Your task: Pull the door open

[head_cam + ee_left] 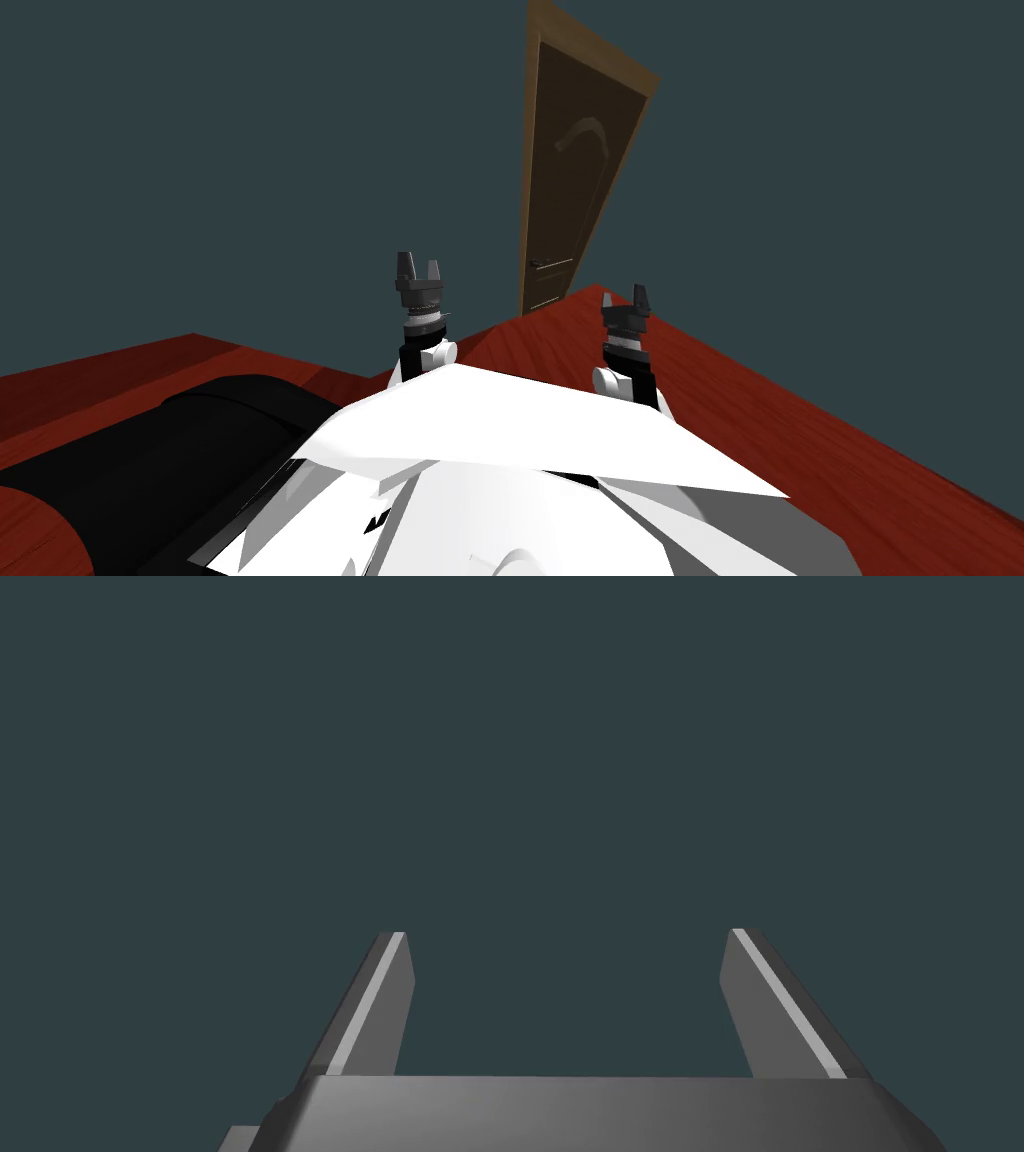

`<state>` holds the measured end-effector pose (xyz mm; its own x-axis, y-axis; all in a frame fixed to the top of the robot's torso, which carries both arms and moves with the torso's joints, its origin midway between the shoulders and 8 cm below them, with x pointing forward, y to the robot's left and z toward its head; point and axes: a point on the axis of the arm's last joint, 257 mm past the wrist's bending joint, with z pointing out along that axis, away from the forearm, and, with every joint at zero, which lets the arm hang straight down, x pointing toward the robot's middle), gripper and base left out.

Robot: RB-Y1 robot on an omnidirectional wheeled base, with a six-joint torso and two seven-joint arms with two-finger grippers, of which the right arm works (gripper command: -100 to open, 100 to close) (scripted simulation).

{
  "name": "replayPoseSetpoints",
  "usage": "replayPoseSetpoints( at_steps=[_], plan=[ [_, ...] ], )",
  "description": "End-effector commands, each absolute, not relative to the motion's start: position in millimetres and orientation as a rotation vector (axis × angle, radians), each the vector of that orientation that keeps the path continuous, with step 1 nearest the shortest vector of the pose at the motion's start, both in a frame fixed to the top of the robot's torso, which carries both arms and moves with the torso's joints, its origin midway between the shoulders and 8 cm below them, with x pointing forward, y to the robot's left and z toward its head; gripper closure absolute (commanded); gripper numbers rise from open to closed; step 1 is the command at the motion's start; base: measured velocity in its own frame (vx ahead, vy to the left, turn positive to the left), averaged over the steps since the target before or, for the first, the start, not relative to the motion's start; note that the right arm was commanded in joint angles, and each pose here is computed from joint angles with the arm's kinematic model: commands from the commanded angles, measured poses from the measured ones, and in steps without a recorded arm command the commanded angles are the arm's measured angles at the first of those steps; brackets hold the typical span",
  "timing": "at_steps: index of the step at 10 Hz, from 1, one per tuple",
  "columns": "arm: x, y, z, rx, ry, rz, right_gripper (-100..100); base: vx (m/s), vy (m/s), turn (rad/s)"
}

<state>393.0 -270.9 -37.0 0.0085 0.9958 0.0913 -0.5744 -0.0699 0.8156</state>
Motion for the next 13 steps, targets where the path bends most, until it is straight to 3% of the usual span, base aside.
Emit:
replayPoseSetpoints(
  at_steps=[1,13],
  plan=[
    [398,-267,-48,0.829,0.701,1.476,-100,0.085,-0.020,0.074],
    [446,-246,-134,0.897,0.876,1.485,-100,0.093,-0.031,0.090]
  ],
)
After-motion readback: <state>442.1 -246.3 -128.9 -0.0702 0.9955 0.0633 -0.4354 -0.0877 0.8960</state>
